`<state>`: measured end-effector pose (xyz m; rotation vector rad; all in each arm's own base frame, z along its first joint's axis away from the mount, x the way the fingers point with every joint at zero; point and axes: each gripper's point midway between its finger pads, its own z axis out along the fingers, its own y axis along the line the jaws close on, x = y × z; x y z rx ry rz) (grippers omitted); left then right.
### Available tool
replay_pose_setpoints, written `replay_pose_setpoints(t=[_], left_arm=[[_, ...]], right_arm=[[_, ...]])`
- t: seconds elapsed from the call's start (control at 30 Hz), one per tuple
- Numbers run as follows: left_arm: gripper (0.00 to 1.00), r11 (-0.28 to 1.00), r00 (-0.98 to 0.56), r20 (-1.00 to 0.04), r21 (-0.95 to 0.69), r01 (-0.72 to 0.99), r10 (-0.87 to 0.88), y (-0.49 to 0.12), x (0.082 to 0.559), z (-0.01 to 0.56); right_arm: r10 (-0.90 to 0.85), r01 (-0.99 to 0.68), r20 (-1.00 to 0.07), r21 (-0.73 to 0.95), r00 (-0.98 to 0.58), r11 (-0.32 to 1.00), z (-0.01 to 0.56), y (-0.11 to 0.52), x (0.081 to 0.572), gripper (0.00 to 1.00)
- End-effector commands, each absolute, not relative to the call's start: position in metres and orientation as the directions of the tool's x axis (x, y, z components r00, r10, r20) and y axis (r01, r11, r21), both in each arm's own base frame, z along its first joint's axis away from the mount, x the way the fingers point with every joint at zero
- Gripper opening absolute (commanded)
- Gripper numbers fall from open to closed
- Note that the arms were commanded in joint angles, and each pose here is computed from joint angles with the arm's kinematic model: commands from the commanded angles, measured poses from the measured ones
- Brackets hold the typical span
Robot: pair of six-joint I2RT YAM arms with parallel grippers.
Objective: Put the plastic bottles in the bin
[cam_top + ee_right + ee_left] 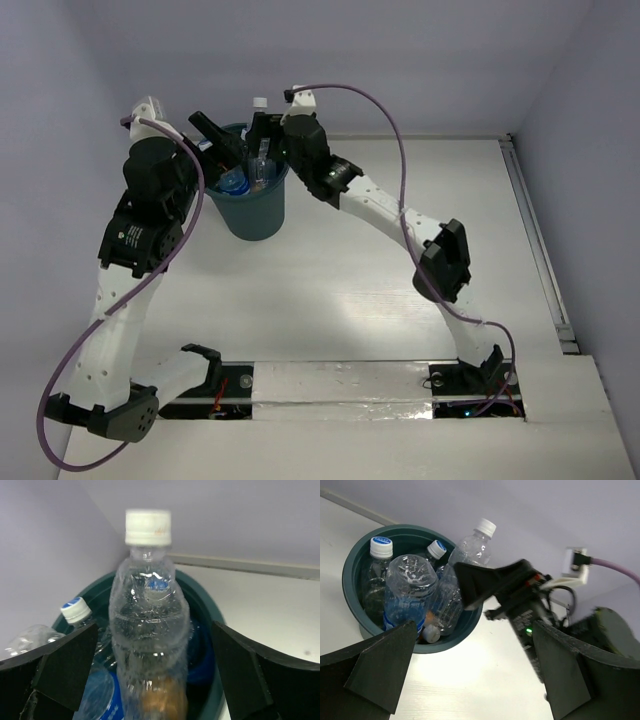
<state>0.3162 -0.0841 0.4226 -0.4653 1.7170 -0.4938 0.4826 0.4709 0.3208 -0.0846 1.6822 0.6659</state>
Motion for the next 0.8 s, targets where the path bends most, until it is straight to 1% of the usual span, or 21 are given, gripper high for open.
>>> replay_pose_setpoints(t=[0.0,0.17,0.2,0.23,0.27,0.3,0.33,0.37,0.4,0.43,0.47,0.53,0.57,0.6,0.67,0.7,0.73,0.77], left_arm=[[0.99,0.820,-0.118,-0.816,-0.572,0.017,-0.567,-0.082,0.311,0.458],[0.99,0.809,-0.091,-0.809,-0.586,0.047,-0.581,-0.082,0.305,0.475],[0.99,0.808,-0.091,-0.809,-0.586,0.055,-0.581,-0.083,0.304,0.477],[0.99,0.808,-0.094,-0.809,-0.586,0.056,-0.580,-0.083,0.302,0.477],[0.99,0.808,-0.089,-0.810,-0.586,0.060,-0.580,-0.081,0.298,0.481],[0.99,0.810,-0.095,-0.811,-0.584,0.058,-0.577,-0.081,0.295,0.481],[0.99,0.814,-0.109,-0.814,-0.578,0.053,-0.571,-0.080,0.291,0.478],[0.99,0.817,-0.112,-0.817,-0.574,0.061,-0.566,-0.079,0.284,0.477],[0.99,0.818,-0.122,-0.818,-0.572,0.063,-0.562,-0.079,0.279,0.473],[0.99,0.816,-0.140,-0.814,-0.575,0.050,-0.564,-0.078,0.274,0.466],[0.99,0.817,-0.145,-0.813,-0.575,0.045,-0.564,-0.075,0.266,0.459],[0.99,0.806,-0.162,-0.803,-0.589,0.062,-0.574,-0.078,0.256,0.453],[0.99,0.799,-0.165,-0.797,-0.597,0.074,-0.580,-0.077,0.247,0.446],[0.99,0.787,-0.176,-0.790,-0.608,0.104,-0.587,-0.082,0.242,0.445],[0.99,0.763,-0.167,-0.774,-0.631,0.141,-0.610,-0.084,0.232,0.443],[0.99,0.752,-0.169,-0.770,-0.638,0.164,-0.616,-0.087,0.228,0.444],[0.99,0.748,-0.162,-0.767,-0.641,0.173,-0.620,-0.087,0.226,0.445],[0.99,0.740,-0.164,-0.759,-0.650,0.171,-0.630,-0.087,0.224,0.443]], right_arm=[[0.394,-0.416,-0.913,0.401,-0.106,0.816,0.426,0.426,0.455,1.00],[0.420,-0.403,-0.904,0.416,-0.083,0.815,0.451,0.385,0.423,1.00],[0.393,-0.389,-0.911,0.408,-0.122,0.826,0.426,0.380,0.418,1.00],[0.429,-0.402,-0.898,0.429,-0.095,0.809,0.452,0.358,0.398,0.98],[0.432,-0.399,-0.897,0.432,-0.095,0.809,0.451,0.347,0.389,0.94],[0.432,-0.390,-0.896,0.434,-0.098,0.812,0.449,0.334,0.379,0.88],[0.451,-0.379,-0.887,0.454,-0.103,0.806,0.446,0.303,0.356,0.54],[0.460,-0.369,-0.882,0.463,-0.101,0.806,0.443,0.284,0.345,0.30],[0.472,-0.366,-0.876,0.472,-0.097,0.802,0.441,0.268,0.331,0.13],[0.453,-0.322,-0.882,0.469,-0.127,0.822,0.407,0.250,0.323,0.00],[0.502,-0.329,-0.861,0.500,-0.085,0.801,0.427,0.213,0.293,0.00],[0.526,-0.288,-0.847,0.525,-0.080,0.801,0.416,0.177,0.273,0.00],[0.492,-0.253,-0.863,0.504,-0.117,0.826,0.390,0.165,0.263,0.00],[0.523,-0.248,-0.849,0.524,-0.076,0.814,0.400,0.141,0.246,0.00],[0.511,-0.174,-0.855,0.518,-0.087,0.838,0.382,0.118,0.236,0.12],[0.522,-0.164,-0.850,0.526,-0.069,0.835,0.384,0.108,0.229,0.19],[0.519,-0.129,-0.853,0.522,-0.057,0.843,0.380,0.099,0.228,0.40],[0.504,-0.107,-0.861,0.509,-0.069,0.854,0.372,0.096,0.228,0.52]])
